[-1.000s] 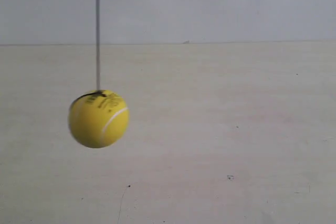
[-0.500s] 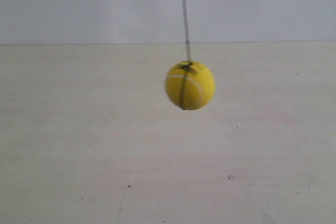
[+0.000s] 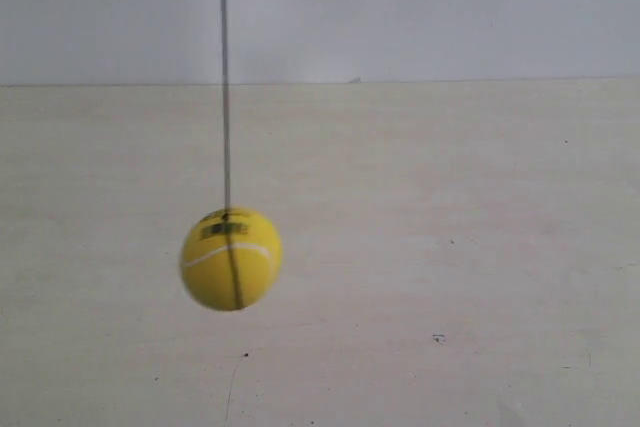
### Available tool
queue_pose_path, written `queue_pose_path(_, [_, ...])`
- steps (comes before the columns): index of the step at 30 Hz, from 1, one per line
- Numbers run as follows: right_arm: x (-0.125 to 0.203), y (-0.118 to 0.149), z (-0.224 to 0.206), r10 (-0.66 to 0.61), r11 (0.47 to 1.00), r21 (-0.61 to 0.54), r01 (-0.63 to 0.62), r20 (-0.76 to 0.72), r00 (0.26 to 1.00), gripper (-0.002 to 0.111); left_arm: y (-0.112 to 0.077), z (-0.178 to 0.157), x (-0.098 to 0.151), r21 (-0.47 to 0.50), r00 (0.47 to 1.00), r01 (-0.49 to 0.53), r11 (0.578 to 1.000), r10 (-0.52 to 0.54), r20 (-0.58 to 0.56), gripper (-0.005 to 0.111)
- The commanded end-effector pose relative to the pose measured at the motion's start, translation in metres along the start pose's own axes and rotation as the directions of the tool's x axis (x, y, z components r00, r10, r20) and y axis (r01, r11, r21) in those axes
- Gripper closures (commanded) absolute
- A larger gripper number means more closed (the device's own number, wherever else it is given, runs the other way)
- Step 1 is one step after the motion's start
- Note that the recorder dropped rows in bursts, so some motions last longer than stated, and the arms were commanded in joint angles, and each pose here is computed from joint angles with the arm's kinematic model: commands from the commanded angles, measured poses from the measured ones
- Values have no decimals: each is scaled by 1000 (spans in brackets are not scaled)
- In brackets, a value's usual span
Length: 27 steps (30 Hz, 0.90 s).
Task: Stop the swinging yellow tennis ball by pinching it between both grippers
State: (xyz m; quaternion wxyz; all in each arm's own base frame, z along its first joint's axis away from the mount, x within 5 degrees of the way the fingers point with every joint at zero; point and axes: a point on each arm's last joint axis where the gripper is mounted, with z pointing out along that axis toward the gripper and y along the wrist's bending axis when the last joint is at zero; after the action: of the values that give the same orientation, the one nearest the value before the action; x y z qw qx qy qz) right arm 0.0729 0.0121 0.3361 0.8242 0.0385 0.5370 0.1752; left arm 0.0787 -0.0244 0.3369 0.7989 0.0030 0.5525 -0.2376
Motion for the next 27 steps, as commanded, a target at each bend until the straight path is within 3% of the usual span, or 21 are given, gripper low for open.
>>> queue_pose_path(1, [6,-10,30,-9,998,54,16,-121,993,108,6,26,6,16,987,-14,1000,16,-163,102])
queue_pose_path(8, [55,-26,65,29,999,43,-13,-387,922,108,19,58,35,101,924,50,994,-8,-383,102])
queue_pose_path(15, [113,-22,80,-8,994,-88,-61,-631,776,108,36,80,75,98,760,187,978,-81,-645,102])
queue_pose_path(18, [131,-17,83,-32,976,-181,-126,-680,732,108,41,86,91,106,705,274,956,-124,-698,102])
queue_pose_path(22, [144,-12,87,-59,942,-269,-202,-723,688,108,47,90,109,110,655,314,943,-131,-744,102])
queue_pose_path(27, [151,-10,90,-75,921,-301,-249,-762,643,108,40,93,126,184,624,317,930,-58,-779,102])
